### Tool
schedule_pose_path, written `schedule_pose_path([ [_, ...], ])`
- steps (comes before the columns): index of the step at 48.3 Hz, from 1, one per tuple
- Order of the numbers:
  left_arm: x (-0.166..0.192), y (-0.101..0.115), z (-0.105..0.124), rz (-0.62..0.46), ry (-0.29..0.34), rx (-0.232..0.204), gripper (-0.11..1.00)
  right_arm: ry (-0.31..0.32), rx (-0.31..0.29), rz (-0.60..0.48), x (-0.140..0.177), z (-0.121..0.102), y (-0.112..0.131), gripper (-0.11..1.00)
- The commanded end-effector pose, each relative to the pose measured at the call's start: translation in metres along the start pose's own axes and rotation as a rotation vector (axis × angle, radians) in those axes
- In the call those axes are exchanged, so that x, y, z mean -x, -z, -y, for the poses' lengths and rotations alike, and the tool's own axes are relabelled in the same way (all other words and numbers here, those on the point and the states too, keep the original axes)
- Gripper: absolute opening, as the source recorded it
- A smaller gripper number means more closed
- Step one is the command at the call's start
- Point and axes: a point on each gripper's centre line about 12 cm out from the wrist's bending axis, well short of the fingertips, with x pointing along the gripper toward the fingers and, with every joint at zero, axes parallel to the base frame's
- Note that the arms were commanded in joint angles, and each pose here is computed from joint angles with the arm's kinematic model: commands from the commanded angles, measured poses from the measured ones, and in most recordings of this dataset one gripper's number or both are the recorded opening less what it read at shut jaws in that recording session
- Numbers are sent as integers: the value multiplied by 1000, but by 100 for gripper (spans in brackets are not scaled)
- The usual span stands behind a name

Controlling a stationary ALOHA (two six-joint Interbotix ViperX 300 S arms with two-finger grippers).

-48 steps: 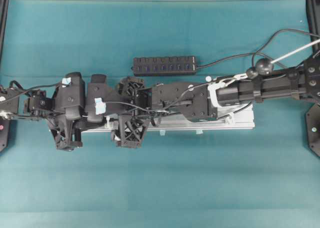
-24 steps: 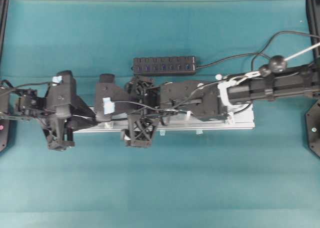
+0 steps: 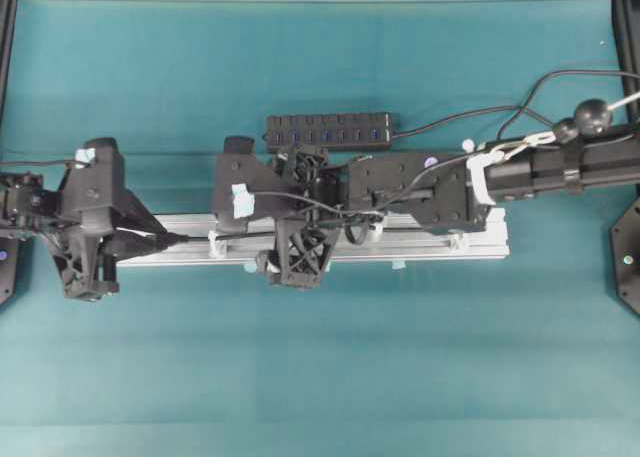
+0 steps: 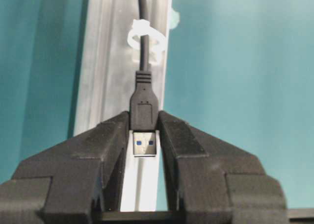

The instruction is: Pass the USB cable through three rings with both arms.

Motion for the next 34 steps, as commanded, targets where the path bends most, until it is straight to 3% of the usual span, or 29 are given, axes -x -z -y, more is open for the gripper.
schedule_pose_path([
  [1,3,-6,1,24,3,2,25,2,7,49,16,2,-12,75],
  [16,7,-6,4,1,9,-11,25,10,-4,81,35,9,-13,71],
  [34,19,-12,6,11,14,-8,25,18,-20,104,55,15,8,69],
])
